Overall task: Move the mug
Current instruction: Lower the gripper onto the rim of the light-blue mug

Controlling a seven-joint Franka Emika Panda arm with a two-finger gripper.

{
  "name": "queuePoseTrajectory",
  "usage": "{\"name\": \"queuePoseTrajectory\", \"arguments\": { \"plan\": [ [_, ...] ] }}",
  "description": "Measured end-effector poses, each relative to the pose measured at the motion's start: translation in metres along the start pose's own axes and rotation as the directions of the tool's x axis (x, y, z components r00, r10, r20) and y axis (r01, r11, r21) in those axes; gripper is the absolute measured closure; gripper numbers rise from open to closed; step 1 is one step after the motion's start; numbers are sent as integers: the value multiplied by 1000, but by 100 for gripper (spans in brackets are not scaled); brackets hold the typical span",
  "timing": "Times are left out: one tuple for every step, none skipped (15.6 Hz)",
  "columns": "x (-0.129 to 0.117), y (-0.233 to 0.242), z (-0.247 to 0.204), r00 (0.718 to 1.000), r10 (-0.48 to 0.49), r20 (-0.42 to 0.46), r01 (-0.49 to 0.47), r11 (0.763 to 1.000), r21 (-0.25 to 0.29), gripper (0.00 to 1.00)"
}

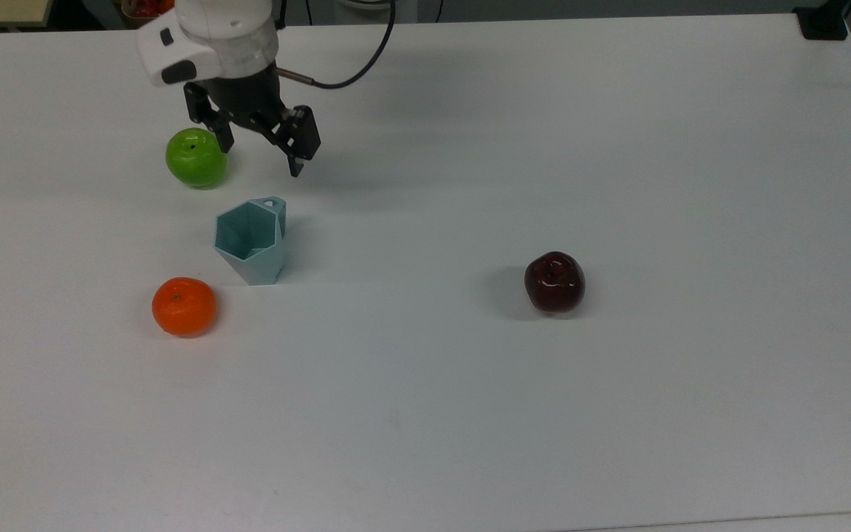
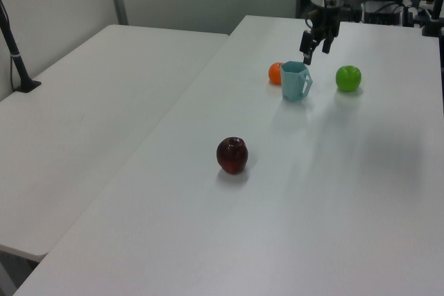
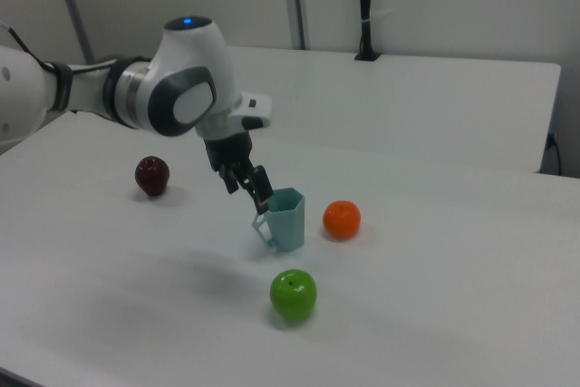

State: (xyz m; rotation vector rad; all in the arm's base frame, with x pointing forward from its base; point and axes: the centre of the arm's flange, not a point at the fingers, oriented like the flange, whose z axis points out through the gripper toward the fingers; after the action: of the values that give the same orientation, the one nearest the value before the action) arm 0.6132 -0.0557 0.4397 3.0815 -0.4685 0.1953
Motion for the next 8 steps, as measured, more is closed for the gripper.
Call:
{"name": "queuePoseTrajectory", "arguments": {
  "plan": [
    [-2,0,9,1000,-1,-2,1,1000,1,0],
    [-4,0,16,1000,-1,-2,1,1000,1,1],
    [-4,0,22,1000,-1,-4,1,1000,1,3],
    [-4,0,25,1000,-1,-8,1,1000,2,3],
    [-3,-1,28,1000,3,-11,-3,1000,2,8],
    [-3,-1,32,1000,16,-12,-16,1000,3,11],
    [-2,-1,35,1000,26,-18,-26,1000,4,11],
    [-1,-2,39,999,34,-27,-34,999,7,12]
  ]
}}
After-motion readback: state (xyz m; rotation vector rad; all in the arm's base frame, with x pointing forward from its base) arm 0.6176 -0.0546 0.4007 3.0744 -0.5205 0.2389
